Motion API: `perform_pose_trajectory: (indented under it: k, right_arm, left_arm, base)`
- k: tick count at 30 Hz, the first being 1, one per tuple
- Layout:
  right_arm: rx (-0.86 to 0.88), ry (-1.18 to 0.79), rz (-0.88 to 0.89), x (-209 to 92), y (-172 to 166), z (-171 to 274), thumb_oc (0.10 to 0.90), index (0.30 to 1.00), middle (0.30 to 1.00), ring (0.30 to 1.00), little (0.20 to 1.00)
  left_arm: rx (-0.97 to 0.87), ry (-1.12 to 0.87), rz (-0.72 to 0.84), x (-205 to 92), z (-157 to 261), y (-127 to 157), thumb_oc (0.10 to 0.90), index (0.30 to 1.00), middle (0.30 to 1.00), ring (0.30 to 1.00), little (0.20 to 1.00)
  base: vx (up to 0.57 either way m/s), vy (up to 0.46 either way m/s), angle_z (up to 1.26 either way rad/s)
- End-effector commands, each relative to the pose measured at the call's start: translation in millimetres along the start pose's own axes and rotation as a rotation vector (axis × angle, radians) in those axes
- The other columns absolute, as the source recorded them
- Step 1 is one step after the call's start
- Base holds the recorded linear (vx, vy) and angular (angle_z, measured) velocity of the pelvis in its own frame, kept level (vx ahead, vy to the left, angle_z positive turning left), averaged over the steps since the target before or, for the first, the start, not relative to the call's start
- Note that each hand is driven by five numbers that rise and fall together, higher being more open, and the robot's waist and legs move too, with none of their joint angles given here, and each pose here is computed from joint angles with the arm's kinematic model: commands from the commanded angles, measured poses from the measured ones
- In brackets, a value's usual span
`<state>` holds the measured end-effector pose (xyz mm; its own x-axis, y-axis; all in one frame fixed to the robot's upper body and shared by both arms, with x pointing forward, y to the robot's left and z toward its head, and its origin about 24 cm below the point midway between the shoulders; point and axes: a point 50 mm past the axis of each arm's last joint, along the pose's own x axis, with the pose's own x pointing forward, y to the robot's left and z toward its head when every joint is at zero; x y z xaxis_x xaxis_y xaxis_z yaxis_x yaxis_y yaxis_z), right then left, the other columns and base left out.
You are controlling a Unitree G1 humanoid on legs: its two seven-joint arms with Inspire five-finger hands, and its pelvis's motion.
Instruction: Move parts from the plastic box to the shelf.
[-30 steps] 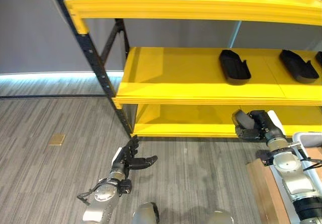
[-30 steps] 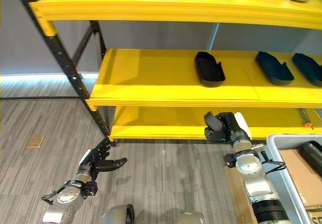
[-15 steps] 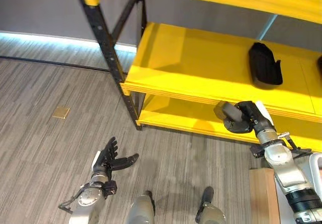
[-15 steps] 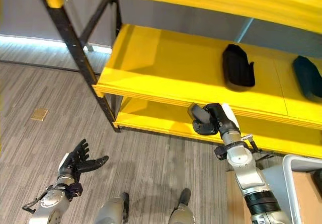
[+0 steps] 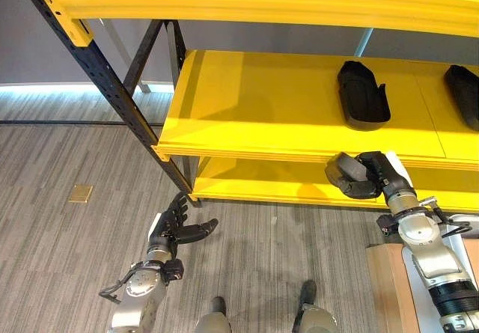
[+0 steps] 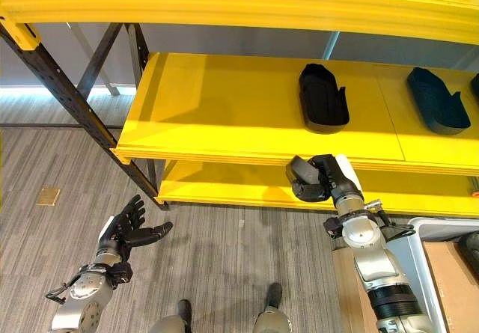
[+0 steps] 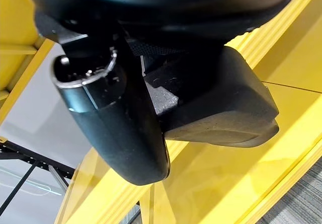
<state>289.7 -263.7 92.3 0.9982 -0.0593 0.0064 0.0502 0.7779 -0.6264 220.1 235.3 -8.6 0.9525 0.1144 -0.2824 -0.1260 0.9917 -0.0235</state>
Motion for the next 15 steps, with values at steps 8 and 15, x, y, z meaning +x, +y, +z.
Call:
perform_pose_trajectory:
  k: [8, 15]
  right_arm:
    - [-0.098, -0.417, -0.201, 21.8, -62.6, 94.7, 0.400, 0.300, 0.300, 0.300, 0.300]
    - [-0.052, -0.422, -0.152, 18.6, -47.1, 91.6, 0.400, 0.300, 0.300, 0.300, 0.300]
  left_arm:
    - [0.009, -0.189, -0.091, 7.1, 37.3, -15.6, 0.900, 1.000, 1.000, 1.000, 1.000]
    - [-0.011, -0.172, -0.048, 1.9, 32.8, -8.8, 0.900, 1.000, 1.000, 1.000, 1.000]
  base:
    - [0.02, -0.206, -0.04]
    - [0.14, -0.200, -0.86]
